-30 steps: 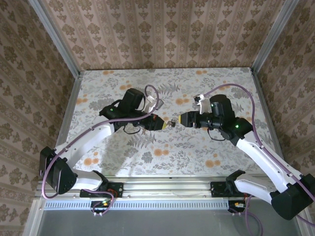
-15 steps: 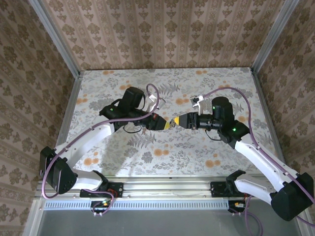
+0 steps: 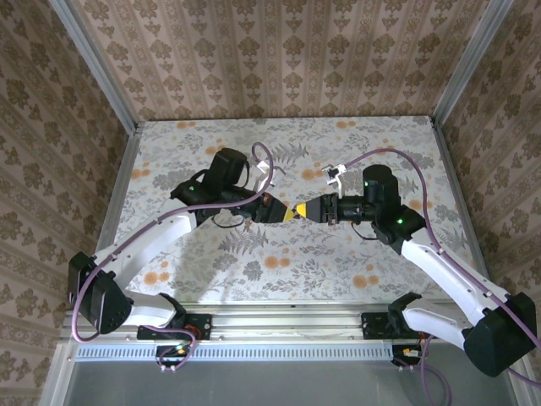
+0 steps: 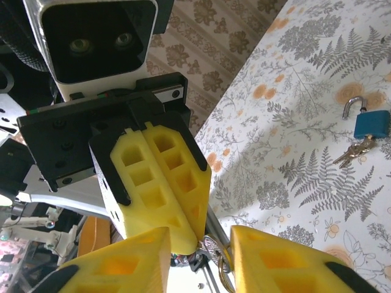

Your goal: Unlock with the key

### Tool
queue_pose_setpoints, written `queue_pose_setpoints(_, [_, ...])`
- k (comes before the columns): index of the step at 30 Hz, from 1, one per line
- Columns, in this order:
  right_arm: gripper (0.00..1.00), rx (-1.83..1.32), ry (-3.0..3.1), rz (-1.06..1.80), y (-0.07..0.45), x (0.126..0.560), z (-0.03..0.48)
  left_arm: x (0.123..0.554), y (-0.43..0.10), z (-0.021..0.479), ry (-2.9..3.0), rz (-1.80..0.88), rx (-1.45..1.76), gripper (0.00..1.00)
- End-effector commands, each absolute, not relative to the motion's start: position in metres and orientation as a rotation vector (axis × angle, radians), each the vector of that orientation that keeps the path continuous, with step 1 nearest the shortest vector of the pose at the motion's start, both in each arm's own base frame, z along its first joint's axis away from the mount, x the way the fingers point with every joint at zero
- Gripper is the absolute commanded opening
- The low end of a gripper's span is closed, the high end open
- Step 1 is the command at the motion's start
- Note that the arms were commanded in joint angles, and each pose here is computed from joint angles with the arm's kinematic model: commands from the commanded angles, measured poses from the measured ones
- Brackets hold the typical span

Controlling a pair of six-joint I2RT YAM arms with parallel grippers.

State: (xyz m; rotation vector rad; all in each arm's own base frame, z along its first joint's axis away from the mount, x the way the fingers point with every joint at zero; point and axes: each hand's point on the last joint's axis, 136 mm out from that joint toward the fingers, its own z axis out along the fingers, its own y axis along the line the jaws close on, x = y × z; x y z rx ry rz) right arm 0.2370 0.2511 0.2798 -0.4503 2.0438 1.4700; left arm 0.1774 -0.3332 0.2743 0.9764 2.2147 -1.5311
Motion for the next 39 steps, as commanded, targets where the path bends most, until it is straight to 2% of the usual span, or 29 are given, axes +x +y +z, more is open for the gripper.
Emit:
queue_pose_setpoints(1, [0.25,-0.514,2.026,1.507,0.254,0.229,0.281,0.174,-0.337,0.295,2.140,-1.566,1.004,0.00])
queue_pose_setpoints(6, [0.16,-0.539,2.034,1.502,0.254,0.225,0.279,0.174,-0.338,0.294,2.143,-1.567,1.006,0.00])
queue_pose_setpoints(11, [0.00,-0.581,2.027,1.518,0.255,0.219,0.280,0.175,-0.337,0.294,2.148,-1.561,1.001,0.00])
queue_pose_setpoints(15, [0.00,-0.556,2.031,1.496,0.253,0.222,0.279,0.183,-0.335,0.292,2.168,-1.528,0.953,0.00])
queue_pose_setpoints(16, [0.00,-0.537,2.031,1.484,0.253,0.224,0.280,0.186,-0.334,0.292,2.169,-1.522,0.931,0.05])
queue_pose_setpoints(18, [0.00,-0.471,2.028,1.436,0.249,0.233,0.280,0.199,-0.329,0.291,2.176,-1.493,0.836,0.24])
queue_pose_setpoints(21, [0.00,-0.352,2.003,1.386,0.242,0.247,0.282,0.223,-0.315,0.294,2.151,-1.488,0.635,0.39])
queue_pose_setpoints(27, [0.00,-0.093,1.898,1.383,0.228,0.271,0.289,0.249,-0.289,0.307,1.963,-1.641,0.290,0.49])
queue_pose_setpoints(33, [0.00,0.084,1.762,1.434,0.221,0.277,0.294,0.251,-0.287,0.317,1.813,-1.744,0.180,0.53])
queue_pose_setpoints(39, [0.00,0.126,1.713,1.435,0.226,0.272,0.296,0.240,-0.304,0.318,1.771,-1.810,0.219,0.56])
